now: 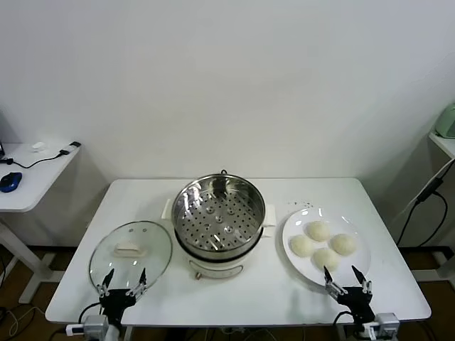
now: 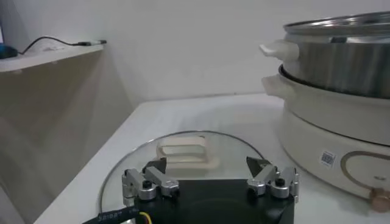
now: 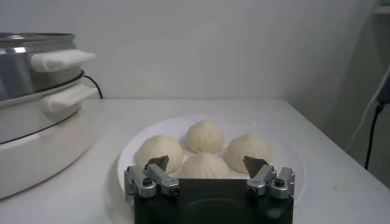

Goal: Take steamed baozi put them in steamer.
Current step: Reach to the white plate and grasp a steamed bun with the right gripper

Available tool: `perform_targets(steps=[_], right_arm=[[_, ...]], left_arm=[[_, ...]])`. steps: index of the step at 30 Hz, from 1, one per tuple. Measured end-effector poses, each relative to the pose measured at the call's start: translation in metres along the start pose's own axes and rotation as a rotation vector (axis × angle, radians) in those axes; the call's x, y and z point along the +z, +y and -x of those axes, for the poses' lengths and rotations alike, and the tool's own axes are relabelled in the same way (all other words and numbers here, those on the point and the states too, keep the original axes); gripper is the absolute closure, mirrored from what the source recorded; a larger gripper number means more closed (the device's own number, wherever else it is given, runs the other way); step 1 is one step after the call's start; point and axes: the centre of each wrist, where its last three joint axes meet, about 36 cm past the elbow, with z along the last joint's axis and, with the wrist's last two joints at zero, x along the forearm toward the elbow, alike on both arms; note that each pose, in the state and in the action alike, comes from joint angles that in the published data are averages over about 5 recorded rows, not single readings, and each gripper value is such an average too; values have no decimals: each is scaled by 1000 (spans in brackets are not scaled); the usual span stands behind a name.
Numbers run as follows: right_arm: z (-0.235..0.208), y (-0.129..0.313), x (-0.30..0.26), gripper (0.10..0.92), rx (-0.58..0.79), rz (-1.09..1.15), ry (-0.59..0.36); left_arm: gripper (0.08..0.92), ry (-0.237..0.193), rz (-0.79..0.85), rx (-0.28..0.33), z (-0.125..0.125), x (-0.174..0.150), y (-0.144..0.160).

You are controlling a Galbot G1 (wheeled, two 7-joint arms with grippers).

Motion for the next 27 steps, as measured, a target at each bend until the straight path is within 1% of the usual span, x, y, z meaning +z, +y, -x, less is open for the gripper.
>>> perform_targets(steps=[2,8,11,14,20,27], right_arm=[[8,-3,-8,200,-5,-13,-6],[63,-22,-60,200,-68,-138,-43],[93,-32,-89,200,-144,-244,-46],[121,-42,-119,200,-251,-382,-28],[169,-63,-180,200,-504,-691,59],[210,-93,-241,200,-777,-948,230]], left_arm=[[177,-1,-1,2,0,0,0],[177,-6,-5,7,3,-3,2],[177,-7,-7,9,4,-4,4],[177,-8,-9,10,5,-4,4],[177,-11,-13,12,5,-6,4],[177,-13,-17,13,5,-7,4]])
